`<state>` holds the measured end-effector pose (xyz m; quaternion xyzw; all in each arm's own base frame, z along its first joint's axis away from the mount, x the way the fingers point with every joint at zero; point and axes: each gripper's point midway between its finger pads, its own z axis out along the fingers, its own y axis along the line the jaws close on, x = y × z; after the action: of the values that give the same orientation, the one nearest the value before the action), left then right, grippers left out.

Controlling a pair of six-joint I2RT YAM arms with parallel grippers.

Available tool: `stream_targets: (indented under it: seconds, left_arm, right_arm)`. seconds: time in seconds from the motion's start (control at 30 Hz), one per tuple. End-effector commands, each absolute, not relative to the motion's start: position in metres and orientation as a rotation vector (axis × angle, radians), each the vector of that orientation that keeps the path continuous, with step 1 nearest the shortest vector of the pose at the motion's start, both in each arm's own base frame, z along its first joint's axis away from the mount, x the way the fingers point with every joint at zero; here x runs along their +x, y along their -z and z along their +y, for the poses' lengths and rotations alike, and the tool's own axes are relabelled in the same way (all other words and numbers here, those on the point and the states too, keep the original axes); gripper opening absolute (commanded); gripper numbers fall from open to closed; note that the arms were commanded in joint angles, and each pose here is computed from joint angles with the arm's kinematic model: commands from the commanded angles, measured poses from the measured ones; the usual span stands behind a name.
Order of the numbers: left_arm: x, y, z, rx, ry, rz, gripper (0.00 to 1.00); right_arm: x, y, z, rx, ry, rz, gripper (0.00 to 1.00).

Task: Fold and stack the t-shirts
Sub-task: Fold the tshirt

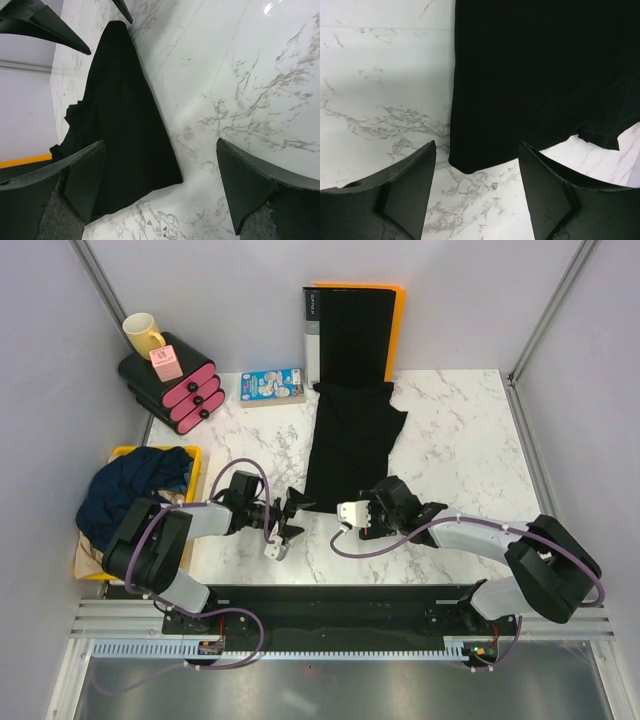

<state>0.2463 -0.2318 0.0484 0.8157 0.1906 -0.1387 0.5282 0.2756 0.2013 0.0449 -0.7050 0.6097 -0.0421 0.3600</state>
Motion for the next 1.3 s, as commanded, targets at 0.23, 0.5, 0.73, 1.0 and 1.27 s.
stream_targets:
  seconds: [0.23,0.5,0.73,1.0,1.27]
  left_arm:
    - [0.283,-0.027,-0.225,2.156,0.133,0.383,0.91]
    - [0.3,-0.013,-0.214,2.267,0.124,0.466,0.86]
    - [0.308,-0.013,-0.216,2.289,0.148,0.476,0.82]
    - [0.291,-0.007,-0.211,2.361,0.235,0.46,0.71]
    - [0.272,-0.006,-0.211,2.408,0.308,0.408,0.7]
  right_arm:
    - [0.299,-0.036,0.209,-1.77,0.178,1.605,0.74]
    - [0.289,-0.023,0.209,-1.849,0.15,1.556,0.75]
    - [0.281,-0.01,0.203,-1.925,0.152,1.525,0.77]
    - [0.275,-0.007,0.197,-1.962,0.161,1.509,0.75]
    - [0.271,-0.001,0.194,-1.966,0.151,1.536,0.72]
